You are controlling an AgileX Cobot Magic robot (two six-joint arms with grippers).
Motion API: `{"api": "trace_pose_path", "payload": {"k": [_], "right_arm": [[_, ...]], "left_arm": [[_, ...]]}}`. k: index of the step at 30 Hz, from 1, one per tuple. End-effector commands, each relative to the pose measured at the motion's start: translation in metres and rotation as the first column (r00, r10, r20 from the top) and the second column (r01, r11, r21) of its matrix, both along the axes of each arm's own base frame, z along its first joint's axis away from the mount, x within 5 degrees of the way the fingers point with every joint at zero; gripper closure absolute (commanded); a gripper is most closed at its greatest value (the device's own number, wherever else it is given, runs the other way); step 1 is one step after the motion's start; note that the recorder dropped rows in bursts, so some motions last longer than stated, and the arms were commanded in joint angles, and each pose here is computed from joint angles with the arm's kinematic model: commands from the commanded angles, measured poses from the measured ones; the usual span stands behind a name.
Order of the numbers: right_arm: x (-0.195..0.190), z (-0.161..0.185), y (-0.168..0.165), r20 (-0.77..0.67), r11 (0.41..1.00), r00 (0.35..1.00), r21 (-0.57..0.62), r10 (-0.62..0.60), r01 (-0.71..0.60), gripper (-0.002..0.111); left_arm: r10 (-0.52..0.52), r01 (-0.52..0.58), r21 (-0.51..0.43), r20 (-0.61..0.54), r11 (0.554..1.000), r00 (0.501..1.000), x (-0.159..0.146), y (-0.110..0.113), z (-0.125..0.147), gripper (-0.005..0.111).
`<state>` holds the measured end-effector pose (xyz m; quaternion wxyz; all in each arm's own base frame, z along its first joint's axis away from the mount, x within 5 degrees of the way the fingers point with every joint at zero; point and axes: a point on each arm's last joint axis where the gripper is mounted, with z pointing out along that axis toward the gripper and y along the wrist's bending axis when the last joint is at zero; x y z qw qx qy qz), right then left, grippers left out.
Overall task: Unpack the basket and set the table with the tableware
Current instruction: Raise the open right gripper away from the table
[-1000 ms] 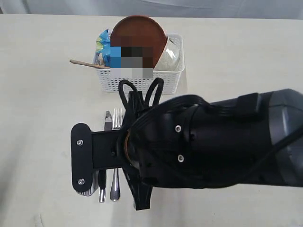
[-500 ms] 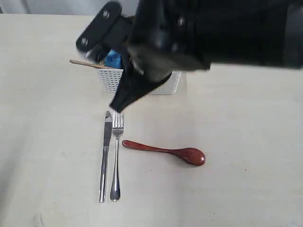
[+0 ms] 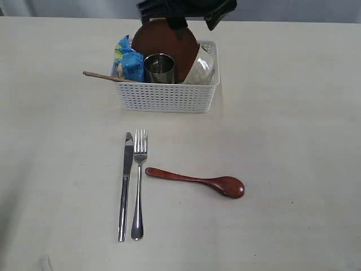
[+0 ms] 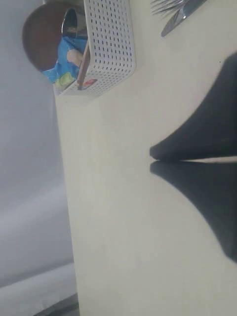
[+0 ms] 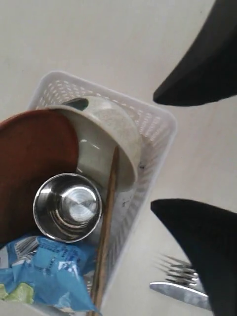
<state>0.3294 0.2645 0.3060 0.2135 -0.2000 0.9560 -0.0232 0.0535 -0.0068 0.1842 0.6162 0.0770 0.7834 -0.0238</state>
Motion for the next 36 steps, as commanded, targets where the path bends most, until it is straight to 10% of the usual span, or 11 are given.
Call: {"api": "trace_pose_path", "payload": {"k": [1,11,17,26,28,32,36], "right_arm": [[0.028,-0.019,0.008,-0.026,0.998,0.998,0.021,-0.065,0.065,0.054],[0.056,-0.054,0.002,-0.001,0.987,0.989,-0.071,-0.145,0.144,0.055],[0.056,-0.031,-0.006,0.079,0.988,0.991,-0.101,-0.111,0.119,0.069],[0.059,0.047,-0.042,0.465,0.87,0.88,-0.469,0.096,0.154,0.069],[0.059,0.049,-0.049,0.46,0.9,0.888,-0.396,0.024,0.181,0.069],[0.076,0.014,-0.092,-0.011,0.961,0.968,0.113,-0.251,0.251,0.069],[0.072,0.01,-0.097,-0.185,0.887,0.98,0.461,0.079,0.016,0.069]], "left_arm": [[0.003,-0.003,-0.004,0.009,1.0,1.0,0.0,0.0,0.0,0.106],[0.003,-0.003,-0.004,0.009,1.0,1.0,0.0,0.0,0.0,0.106],[0.003,-0.003,-0.004,0.009,1.0,1.0,0.0,0.0,0.0,0.106],[0.003,-0.003,-0.004,0.009,1.0,1.0,0.0,0.0,0.0,0.106],[0.003,-0.003,-0.004,0.009,1.0,1.0,0.0,0.0,0.0,0.106],[0.003,-0.003,-0.004,0.009,1.0,1.0,0.0,0.0,0.0,0.106],[0.003,-0.003,-0.004,0.009,1.0,1.0,0.0,0.0,0.0,0.106]]}}
